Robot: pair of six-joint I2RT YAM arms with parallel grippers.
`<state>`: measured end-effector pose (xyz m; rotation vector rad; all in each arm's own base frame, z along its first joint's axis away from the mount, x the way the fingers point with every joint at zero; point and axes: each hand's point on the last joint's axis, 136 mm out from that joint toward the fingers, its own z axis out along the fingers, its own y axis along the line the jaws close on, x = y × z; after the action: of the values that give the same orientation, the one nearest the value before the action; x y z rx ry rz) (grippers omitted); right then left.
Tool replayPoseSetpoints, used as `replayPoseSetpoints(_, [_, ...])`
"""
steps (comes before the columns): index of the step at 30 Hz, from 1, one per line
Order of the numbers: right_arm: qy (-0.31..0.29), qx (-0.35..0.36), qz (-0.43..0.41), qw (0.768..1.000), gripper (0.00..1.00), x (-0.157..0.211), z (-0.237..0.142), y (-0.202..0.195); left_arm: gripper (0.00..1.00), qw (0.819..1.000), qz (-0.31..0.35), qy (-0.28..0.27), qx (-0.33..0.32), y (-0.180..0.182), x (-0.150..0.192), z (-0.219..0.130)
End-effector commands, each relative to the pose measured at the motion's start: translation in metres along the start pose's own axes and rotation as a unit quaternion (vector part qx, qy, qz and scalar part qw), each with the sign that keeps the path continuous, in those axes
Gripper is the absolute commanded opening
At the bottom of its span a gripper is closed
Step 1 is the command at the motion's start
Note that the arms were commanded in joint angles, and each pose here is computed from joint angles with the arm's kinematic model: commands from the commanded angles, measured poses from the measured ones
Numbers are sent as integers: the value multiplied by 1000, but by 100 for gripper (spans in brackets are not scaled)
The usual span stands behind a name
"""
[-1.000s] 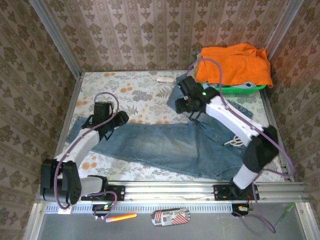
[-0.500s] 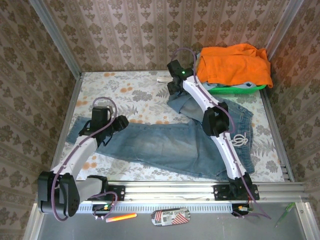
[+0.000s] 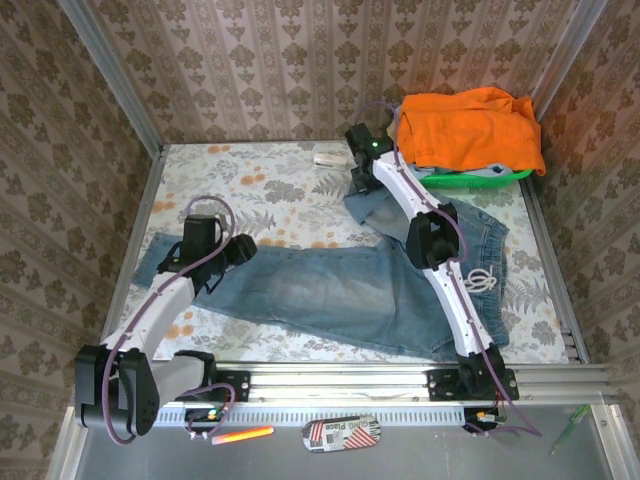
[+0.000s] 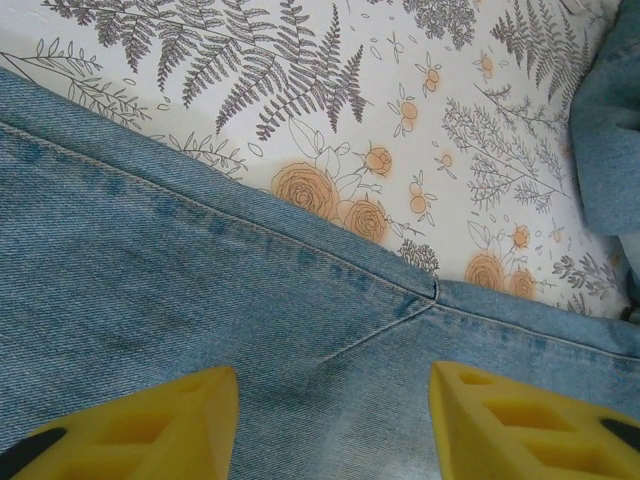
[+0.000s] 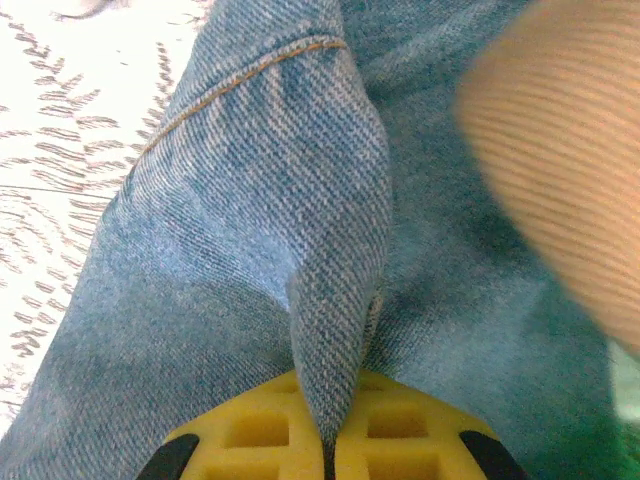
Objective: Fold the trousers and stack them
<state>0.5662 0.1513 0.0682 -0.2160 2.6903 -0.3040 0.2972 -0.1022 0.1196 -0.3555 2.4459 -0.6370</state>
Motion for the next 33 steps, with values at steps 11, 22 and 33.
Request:
replayPoseSetpoints(11, [-150,-69,55,985,0,11,-186,-28,46,999,28,-17,27,-19,-8,-22])
replayPoseSetpoints(22, [-229,-245,-8,942,0,36,-298,49,45,998,28,-40,36,-27,-13,-36])
replayPoseSetpoints(33, [-182,-263,39,947,24,52,-249,19,58,996,41,-26,69,-54,9,-2])
